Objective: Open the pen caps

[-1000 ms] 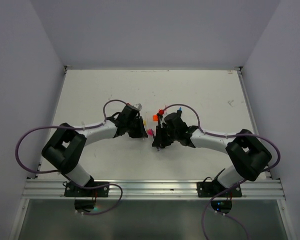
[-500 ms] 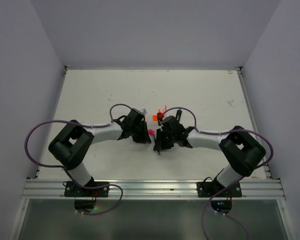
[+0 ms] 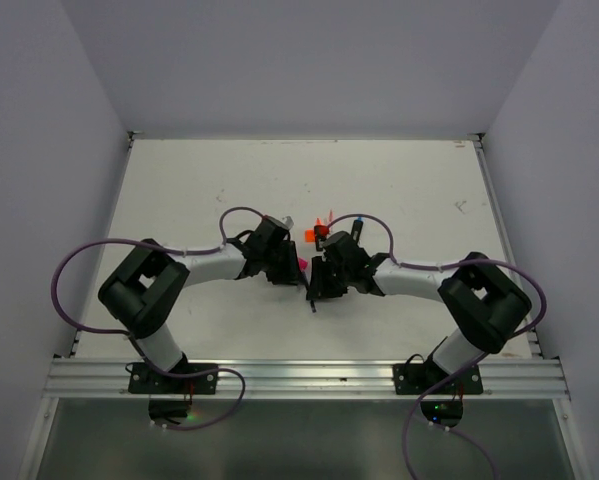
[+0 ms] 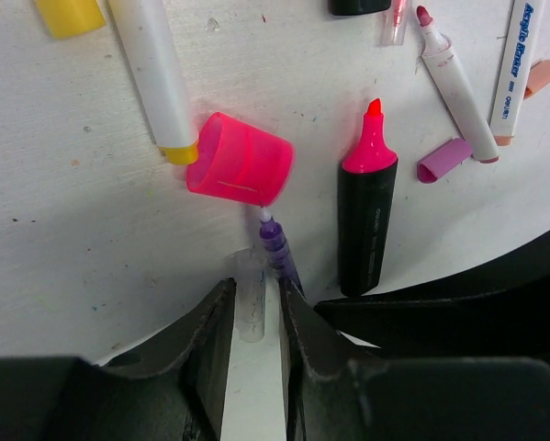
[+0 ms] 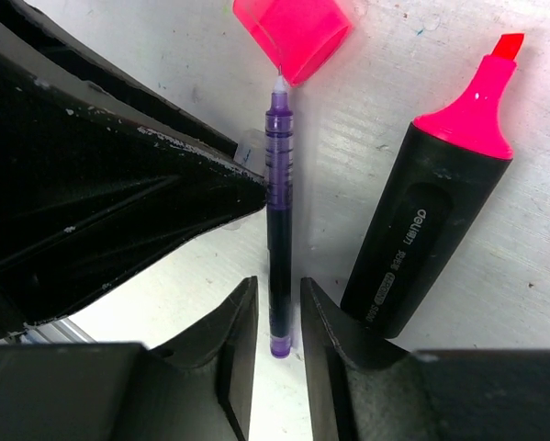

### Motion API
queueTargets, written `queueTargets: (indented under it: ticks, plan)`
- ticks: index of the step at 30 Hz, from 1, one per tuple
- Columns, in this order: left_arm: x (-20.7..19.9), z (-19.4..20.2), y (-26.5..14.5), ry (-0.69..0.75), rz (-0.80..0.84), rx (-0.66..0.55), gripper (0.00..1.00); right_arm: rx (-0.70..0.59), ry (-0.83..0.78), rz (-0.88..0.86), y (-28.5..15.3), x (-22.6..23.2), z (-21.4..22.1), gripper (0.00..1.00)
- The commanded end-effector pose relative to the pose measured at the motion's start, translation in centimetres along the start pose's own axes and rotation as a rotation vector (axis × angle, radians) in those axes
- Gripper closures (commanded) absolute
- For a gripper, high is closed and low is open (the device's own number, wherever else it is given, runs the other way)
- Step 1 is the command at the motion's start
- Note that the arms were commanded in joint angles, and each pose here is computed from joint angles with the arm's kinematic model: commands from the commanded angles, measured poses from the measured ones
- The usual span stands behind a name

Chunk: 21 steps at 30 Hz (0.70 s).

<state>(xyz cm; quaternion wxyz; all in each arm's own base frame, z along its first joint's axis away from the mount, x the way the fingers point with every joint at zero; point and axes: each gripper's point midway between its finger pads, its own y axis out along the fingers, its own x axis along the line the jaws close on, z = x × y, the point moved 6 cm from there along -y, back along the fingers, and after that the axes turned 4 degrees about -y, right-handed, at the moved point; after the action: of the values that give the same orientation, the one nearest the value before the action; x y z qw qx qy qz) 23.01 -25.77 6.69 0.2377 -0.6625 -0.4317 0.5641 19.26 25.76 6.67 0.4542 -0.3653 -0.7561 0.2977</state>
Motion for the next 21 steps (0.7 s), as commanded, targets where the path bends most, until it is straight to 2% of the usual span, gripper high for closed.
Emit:
queueTargets:
  ticks: [1,6,9,13,15,17,18,19,21]
  plan:
    - [-0.2,-0.7,0.0,-0.004,-0.019,-0.044,0.7,-0.052,0.001,-0.011,-0.8,0.8,-1.0,0.7]
    - [-0.9,-1.3,-1.1,-0.005,-0.009,-0.079,0.69,-0.075,-0.005,-0.031,-1.7,1.4,-1.5,0.62]
    - [-1.8,-2.4,-2.7,0.017,-0.008,-0.14,0.67,-0.113,-0.024,-0.06,-3.0,2.2,-2.3,0.57]
    - [-2.3,-4.5,-5.9,0.052,-0.07,-0.271,0.6,-0.191,-0.078,-0.063,-5.3,2.9,-3.5,0.52]
    - [-2.4,-5.4,-7.3,0.068,-0.094,-0.327,0.57,-0.255,-0.103,-0.059,-6.9,3.2,-4.2,0.44]
    - [-1.7,-6.4,-9.1,0.089,-0.151,-0.398,0.49,-0.29,-0.128,-0.048,-7.8,3.1,-4.3,0.36]
    - [-1.3,-6.6,-9.6,0.1,-0.175,-0.415,0.46,-0.335,-0.136,-0.038,-8.8,3.1,-4.8,0.29]
    - [-0.9,-7.0,-10.4,0.098,-0.195,-0.446,0.38,-0.358,-0.154,-0.026,-9.2,2.9,-4.9,0.24]
    - [1.0,-7.5,-11.3,0.083,-0.255,-0.446,0.32,-0.401,-0.167,-0.012,-10.3,2.8,-5.1,0.11]
